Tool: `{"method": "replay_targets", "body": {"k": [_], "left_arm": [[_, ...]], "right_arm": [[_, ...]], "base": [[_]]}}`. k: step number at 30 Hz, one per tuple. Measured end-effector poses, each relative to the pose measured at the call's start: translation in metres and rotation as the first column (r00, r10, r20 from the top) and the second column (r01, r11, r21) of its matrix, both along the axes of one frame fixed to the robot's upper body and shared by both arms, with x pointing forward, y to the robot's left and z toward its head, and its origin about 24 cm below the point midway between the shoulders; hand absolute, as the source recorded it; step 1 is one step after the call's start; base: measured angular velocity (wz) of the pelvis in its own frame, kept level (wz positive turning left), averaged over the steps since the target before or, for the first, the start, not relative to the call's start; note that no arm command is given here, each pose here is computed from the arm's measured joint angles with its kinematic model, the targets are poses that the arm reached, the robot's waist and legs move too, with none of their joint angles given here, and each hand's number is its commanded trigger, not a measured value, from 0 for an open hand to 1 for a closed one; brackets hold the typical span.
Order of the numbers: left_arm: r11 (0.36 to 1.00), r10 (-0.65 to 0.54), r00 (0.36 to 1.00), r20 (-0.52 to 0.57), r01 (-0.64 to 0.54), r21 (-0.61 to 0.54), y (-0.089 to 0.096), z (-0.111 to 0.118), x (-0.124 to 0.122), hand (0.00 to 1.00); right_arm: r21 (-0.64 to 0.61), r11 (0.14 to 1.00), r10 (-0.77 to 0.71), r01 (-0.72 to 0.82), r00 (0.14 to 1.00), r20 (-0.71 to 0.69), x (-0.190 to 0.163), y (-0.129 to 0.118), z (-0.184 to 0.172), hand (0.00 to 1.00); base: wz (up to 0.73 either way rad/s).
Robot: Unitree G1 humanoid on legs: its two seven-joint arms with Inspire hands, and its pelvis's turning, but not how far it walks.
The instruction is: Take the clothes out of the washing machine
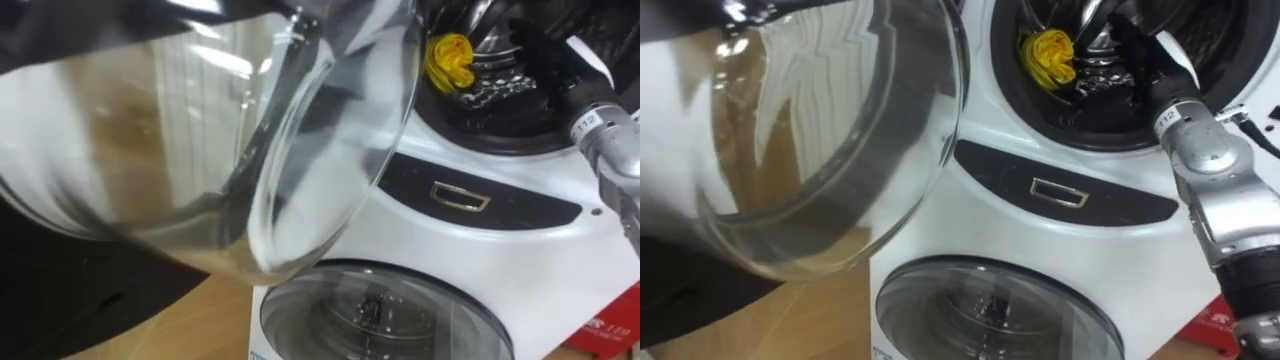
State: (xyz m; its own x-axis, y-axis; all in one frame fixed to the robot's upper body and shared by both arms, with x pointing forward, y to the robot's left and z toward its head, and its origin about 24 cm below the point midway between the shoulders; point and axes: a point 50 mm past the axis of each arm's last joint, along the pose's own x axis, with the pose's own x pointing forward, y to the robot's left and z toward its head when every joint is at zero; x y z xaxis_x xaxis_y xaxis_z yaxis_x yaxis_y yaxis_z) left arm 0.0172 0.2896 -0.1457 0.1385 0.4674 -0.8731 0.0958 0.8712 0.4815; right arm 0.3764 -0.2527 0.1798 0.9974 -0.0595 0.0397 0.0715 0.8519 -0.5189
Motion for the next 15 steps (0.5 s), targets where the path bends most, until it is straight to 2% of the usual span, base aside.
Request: {"method": "replay_targets", "body": {"k": [4, 9, 15], "left_arm": [[1.000, 0.001, 1.000, 0.002, -0.001, 0.004, 0.001, 0.001, 0.002, 0.00], [1.000, 0.002, 1.000, 0.004, -0.002, 0.003, 0.001, 0.001, 0.005, 0.00], [1.000, 0.002, 1.000, 0.008, -0.002, 0.002, 0.001, 0.001, 0.008, 0.00]], "right_arm": [[-0.004, 1.000, -0.014, 0.014, 1.000, -0.016, 0.004, -0.001, 0.002, 0.00], [0.006, 0.995, -0.098, 0.098, 0.994, -0.045, 0.012, -0.013, 0.007, 0.00], [-0.027, 0.996, -0.086, 0.085, 0.996, -0.031, 0.016, -0.009, 0.020, 0.00]], "base": [[0.06], [0.11], [0.03]]}}
